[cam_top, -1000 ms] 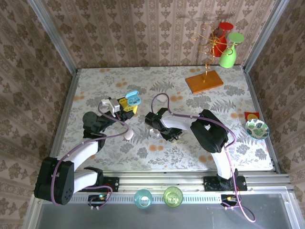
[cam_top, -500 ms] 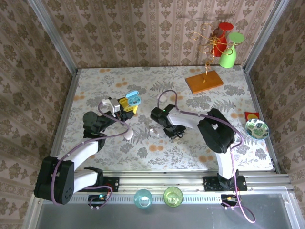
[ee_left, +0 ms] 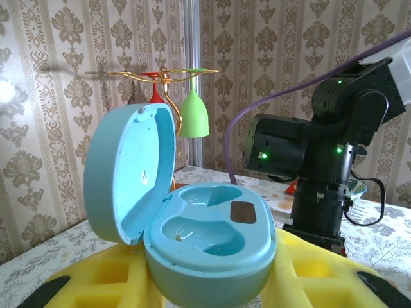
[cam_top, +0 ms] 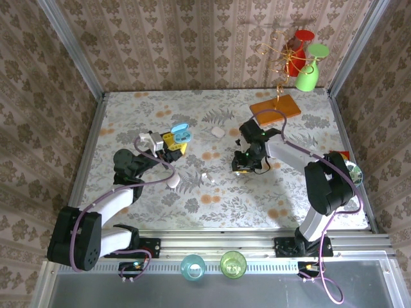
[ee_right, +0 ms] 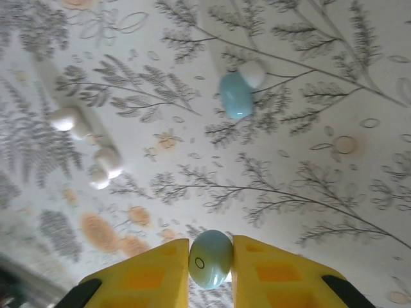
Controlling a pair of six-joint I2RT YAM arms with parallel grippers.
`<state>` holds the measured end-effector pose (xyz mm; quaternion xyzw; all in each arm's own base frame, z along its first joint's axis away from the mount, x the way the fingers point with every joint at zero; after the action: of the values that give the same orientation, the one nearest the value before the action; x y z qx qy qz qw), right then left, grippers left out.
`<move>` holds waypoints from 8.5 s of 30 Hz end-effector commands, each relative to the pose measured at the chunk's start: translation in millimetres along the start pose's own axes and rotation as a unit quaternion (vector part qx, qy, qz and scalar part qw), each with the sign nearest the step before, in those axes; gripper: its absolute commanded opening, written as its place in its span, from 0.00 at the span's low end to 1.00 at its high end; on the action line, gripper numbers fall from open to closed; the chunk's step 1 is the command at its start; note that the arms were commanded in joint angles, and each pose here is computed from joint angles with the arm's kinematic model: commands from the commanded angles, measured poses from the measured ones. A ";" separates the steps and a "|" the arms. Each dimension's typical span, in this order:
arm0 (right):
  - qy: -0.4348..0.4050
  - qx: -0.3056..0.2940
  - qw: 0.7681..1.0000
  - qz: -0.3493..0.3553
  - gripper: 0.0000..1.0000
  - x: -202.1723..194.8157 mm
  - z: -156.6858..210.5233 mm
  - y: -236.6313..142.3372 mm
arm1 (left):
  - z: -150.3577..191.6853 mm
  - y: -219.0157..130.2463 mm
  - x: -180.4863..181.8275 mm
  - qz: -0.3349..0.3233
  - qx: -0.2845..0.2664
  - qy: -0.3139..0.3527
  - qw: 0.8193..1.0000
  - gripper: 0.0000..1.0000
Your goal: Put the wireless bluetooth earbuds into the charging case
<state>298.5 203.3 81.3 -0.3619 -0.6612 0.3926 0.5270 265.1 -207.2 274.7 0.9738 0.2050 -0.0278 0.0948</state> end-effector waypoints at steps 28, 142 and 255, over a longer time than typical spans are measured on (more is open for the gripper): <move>-0.168 -0.170 0.939 -0.245 0.22 153.5 -38.3 -147.9 | 19.1 32.3 -30.5 0.092 0.024 0.005 0.995 0.31; -0.049 -0.017 0.998 -0.026 0.49 -6.4 -26.5 50.2 | 9.8 31.2 -41.8 0.102 0.007 0.018 0.995 0.29; -0.242 0.066 0.891 0.379 0.31 23.6 17.6 60.9 | -2.7 7.7 10.6 -0.020 -0.004 0.027 0.999 0.28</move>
<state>276.1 251.9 30.2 -0.4312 -0.5669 0.6722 0.2019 279.3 -214.1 274.8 0.9717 0.2205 -0.0073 0.0843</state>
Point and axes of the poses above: each hand's point on the last joint's axis, 136 mm out from that joint toward the fingers, its own y axis out along the fingers, its own x axis along the line the jaws close on, z = x × y, the point moved 1 cm from there along -y, back along the fingers, and after that the axes turned 7 degrees about -y, right-handed, at the moved point
